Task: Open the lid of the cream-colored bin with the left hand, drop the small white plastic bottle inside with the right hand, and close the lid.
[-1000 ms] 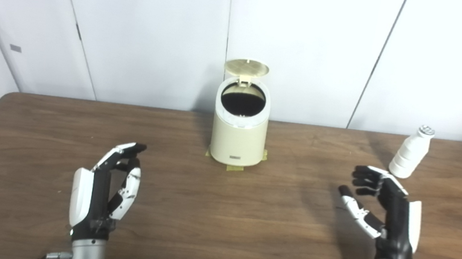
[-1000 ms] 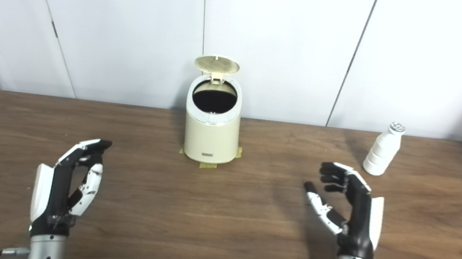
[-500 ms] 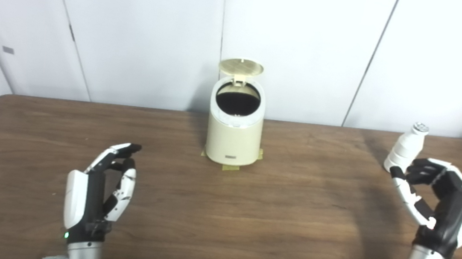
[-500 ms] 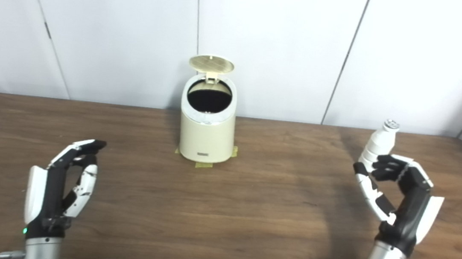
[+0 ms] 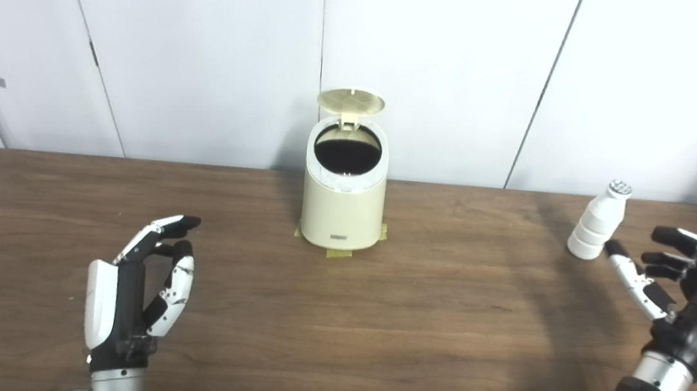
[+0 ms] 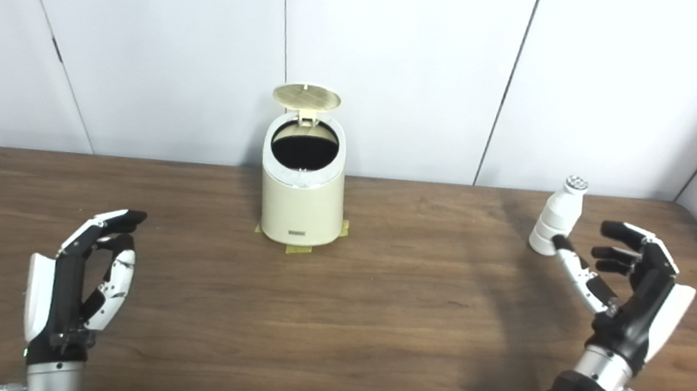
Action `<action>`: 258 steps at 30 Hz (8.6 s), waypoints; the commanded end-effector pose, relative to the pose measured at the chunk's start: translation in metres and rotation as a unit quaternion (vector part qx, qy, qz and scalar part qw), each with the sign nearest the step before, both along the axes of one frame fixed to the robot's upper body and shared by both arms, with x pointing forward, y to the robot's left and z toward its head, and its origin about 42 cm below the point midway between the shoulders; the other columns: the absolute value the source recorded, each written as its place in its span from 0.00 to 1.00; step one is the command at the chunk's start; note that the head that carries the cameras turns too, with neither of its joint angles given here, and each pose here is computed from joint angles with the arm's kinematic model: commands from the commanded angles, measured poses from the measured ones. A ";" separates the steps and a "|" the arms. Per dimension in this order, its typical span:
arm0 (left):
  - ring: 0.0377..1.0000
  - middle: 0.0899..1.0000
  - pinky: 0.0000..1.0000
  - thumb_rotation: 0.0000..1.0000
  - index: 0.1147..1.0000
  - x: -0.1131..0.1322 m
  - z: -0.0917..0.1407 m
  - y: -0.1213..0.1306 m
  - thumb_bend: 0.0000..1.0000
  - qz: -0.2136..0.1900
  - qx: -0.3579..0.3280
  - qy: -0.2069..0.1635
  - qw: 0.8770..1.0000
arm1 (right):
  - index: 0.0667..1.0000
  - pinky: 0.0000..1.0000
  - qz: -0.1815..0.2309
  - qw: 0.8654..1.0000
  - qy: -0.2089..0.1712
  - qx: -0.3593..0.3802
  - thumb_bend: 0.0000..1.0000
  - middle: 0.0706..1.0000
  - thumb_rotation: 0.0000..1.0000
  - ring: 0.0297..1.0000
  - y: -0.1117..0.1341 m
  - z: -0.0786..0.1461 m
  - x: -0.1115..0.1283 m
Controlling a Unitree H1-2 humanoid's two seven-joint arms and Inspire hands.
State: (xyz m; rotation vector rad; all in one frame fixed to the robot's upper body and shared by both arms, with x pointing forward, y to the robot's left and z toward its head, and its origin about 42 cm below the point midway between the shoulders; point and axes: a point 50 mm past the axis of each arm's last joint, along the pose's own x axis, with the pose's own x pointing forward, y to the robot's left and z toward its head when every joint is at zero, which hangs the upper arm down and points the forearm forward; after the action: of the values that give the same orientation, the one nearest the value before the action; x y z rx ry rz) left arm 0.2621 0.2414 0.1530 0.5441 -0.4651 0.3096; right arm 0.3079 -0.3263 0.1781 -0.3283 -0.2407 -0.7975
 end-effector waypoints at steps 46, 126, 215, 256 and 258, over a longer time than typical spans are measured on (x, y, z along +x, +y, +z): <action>0.68 0.68 0.61 0.73 0.67 0.004 0.000 0.028 0.19 -0.001 0.006 -0.010 1.000 | 0.92 0.71 0.088 0.984 0.153 0.035 0.85 0.88 0.23 0.82 -0.061 0.006 0.106; 0.67 0.67 0.60 0.71 0.64 -0.006 0.006 0.029 0.20 0.009 0.015 -0.018 1.000 | 0.45 0.65 0.052 0.985 0.163 -0.023 0.51 0.63 0.12 0.67 -0.053 -0.008 0.143; 0.67 0.66 0.58 0.61 0.64 0.004 0.002 0.015 0.19 0.003 0.015 -0.030 0.999 | 0.42 0.42 0.303 0.948 -0.068 -0.067 0.52 0.48 0.00 0.46 0.104 0.151 0.136; 0.68 0.66 0.57 0.68 0.63 0.013 -0.003 -0.017 0.19 0.025 0.044 -0.035 0.998 | 0.45 0.37 0.381 0.919 -0.062 -0.085 0.52 0.44 0.00 0.44 0.182 0.157 0.141; 0.68 0.66 0.57 0.69 0.63 0.013 -0.002 -0.018 0.20 0.023 0.041 -0.035 0.998 | 0.44 0.37 0.386 0.916 -0.068 -0.088 0.52 0.44 0.00 0.44 0.183 0.154 0.143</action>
State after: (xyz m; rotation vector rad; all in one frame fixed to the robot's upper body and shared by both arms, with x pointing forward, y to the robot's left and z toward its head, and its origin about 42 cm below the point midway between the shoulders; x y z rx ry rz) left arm 0.2700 0.2414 0.1557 0.6849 -0.5441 0.3491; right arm 0.4493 -0.1498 0.3069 -0.3299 -0.4184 -0.0266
